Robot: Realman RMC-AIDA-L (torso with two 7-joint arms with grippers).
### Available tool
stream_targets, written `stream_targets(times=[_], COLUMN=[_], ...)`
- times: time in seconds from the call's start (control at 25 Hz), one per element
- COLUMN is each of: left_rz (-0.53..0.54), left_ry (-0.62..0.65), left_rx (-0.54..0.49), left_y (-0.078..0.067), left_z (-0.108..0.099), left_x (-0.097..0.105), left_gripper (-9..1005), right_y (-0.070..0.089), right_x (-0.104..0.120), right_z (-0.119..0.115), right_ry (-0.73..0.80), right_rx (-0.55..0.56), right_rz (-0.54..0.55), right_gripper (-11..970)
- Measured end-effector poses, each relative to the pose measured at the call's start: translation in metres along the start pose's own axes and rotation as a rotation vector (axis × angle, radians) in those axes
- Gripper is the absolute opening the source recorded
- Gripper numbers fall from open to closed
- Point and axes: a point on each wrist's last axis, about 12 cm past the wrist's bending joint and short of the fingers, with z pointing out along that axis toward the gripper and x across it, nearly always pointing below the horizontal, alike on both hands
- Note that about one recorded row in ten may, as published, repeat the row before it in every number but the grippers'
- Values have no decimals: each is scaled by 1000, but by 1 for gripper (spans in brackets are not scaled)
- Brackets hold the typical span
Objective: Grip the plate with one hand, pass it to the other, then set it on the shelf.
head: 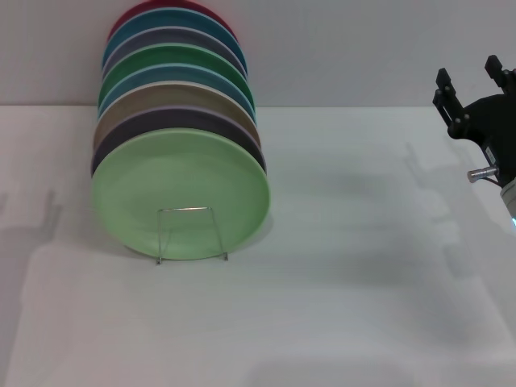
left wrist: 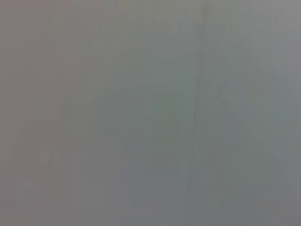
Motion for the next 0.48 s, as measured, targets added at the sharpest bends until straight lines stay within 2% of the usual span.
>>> stream_targets(times=[0.48], left_rz=[2], left_ry=[-14], left_rx=[-2], left_y=[1], left_z=[1], left_x=[-2], left_gripper=[755], right_y=[1], right_x=[-2], right_z=[1], right_ry=[-10], right_rx=[-3], right_rz=[7], right_gripper=[683])
